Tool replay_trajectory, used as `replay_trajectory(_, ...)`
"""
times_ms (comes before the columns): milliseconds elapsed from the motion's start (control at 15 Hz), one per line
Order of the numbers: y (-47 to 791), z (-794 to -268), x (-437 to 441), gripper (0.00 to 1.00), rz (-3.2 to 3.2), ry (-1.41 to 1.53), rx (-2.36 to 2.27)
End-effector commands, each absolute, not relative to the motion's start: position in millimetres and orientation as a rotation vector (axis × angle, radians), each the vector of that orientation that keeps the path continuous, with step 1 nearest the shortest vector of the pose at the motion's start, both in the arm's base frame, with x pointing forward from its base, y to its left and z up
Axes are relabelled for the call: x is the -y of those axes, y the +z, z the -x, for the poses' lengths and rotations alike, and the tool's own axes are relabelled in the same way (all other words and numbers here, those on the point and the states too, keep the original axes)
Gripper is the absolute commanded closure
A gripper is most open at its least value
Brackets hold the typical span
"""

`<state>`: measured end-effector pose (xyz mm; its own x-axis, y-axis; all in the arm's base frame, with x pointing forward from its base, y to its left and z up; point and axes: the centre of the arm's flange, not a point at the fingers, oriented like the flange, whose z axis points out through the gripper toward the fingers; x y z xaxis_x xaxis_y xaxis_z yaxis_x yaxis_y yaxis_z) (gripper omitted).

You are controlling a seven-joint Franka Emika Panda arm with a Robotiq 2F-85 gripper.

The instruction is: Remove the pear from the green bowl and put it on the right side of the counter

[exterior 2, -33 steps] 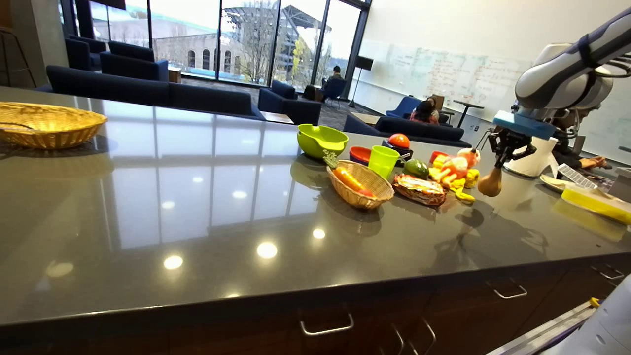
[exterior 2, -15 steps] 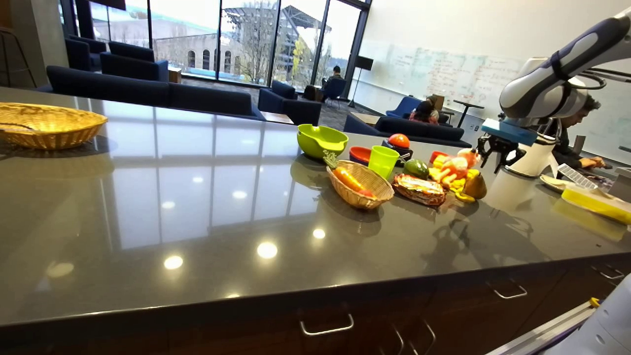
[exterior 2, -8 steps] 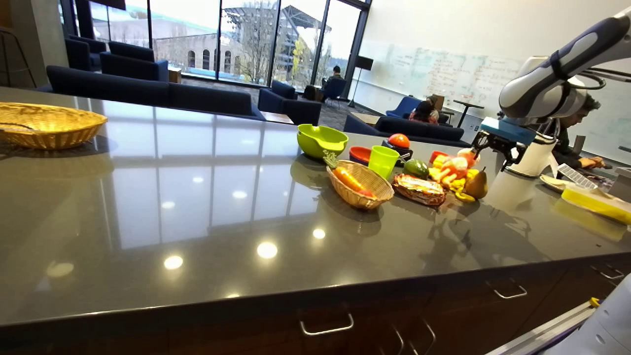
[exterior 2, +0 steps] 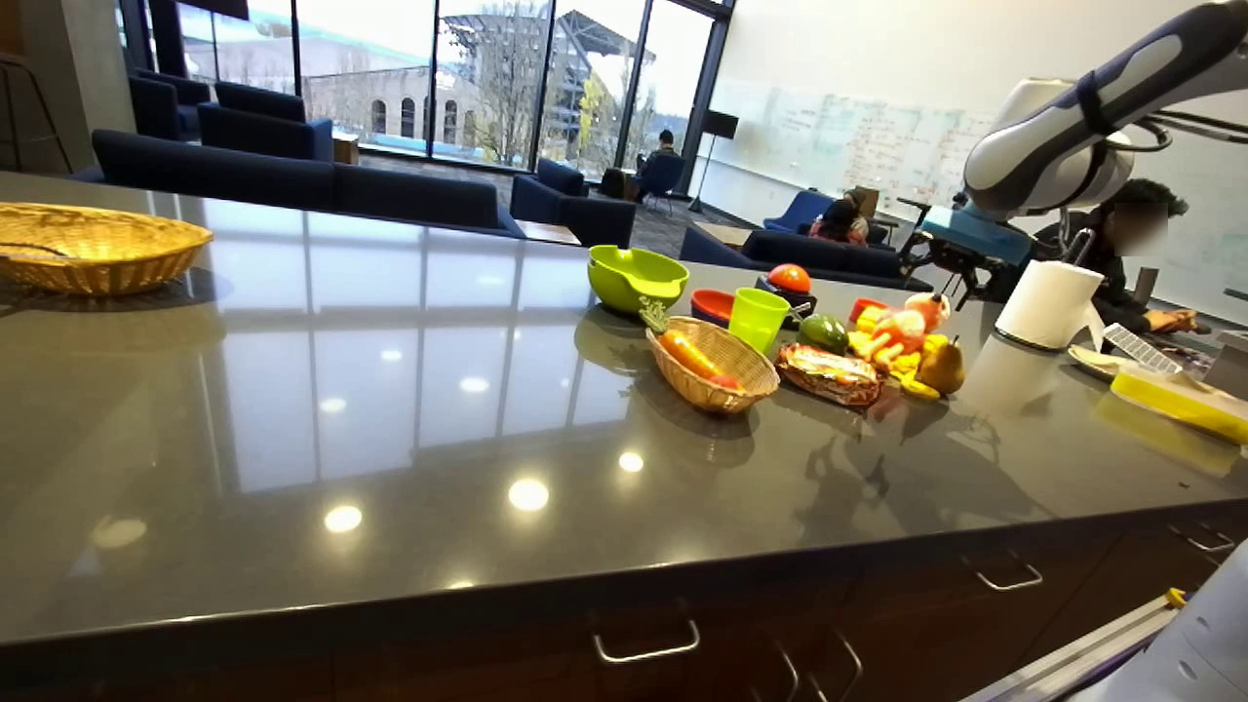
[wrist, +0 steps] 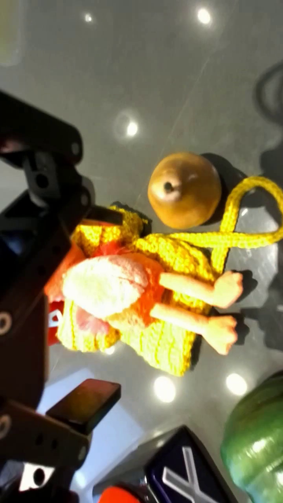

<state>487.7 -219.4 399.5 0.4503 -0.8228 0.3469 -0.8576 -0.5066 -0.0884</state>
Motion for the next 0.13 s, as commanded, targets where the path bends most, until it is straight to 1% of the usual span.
replay_trajectory(0,406.3,-491.4,207.6,0.00,-2.617,0.554,1.455)
replay_trajectory(67,410.3,-493.6,201.0,0.00,-2.627,0.565,1.443)
